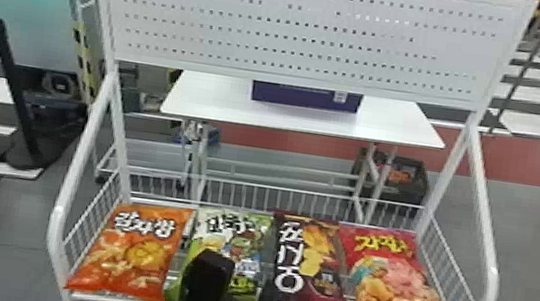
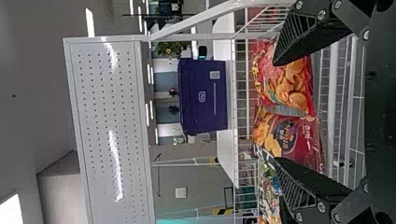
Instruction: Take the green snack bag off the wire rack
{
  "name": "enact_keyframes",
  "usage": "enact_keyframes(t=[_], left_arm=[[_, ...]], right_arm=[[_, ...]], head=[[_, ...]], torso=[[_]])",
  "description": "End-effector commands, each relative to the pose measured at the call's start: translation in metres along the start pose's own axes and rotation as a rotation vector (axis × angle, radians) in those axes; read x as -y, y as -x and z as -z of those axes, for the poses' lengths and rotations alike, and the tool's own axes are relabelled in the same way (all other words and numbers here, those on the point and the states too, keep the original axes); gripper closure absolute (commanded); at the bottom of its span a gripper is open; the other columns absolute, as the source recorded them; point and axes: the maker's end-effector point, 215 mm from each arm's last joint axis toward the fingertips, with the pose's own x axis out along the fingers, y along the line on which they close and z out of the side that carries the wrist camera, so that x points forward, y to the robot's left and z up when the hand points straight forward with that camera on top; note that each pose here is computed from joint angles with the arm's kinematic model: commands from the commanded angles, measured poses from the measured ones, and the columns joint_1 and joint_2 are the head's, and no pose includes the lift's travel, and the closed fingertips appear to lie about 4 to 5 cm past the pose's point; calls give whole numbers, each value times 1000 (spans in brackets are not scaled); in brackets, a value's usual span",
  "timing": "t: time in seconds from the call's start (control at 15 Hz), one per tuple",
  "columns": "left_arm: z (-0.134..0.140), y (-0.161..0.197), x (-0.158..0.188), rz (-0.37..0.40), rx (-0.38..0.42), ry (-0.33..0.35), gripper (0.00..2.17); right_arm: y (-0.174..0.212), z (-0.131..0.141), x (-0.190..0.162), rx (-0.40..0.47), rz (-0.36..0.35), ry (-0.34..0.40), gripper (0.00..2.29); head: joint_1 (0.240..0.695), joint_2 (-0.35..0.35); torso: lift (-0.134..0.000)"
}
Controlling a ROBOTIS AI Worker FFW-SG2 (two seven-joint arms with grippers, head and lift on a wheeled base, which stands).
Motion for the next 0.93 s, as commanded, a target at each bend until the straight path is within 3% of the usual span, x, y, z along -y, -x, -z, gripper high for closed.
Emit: enact_keyframes(t=[0.0, 0.13, 0.2, 0.47, 0.87], left_arm=[[12, -10, -11, -17, -29, -12, 63], [24, -12, -20, -33, -51, -13, 97], [26, -13, -25, -41, -54, -11, 255], [29, -4, -30, -63, -61, -2, 1561], [-13, 16, -14, -34, 20, 23, 1622]], right_arm=[[0, 0, 1, -2, 0, 1, 171], [0, -1, 1, 2, -5, 2, 171], [0, 0, 1, -1, -4, 3, 171], [-2, -2, 2, 2, -3, 4, 171], [-3, -2, 3, 4, 2, 5, 171]], head=[[499, 0], [499, 0], [499, 0], [499, 0], [499, 0]], torso=[[0], [0], [0], [0], [0]])
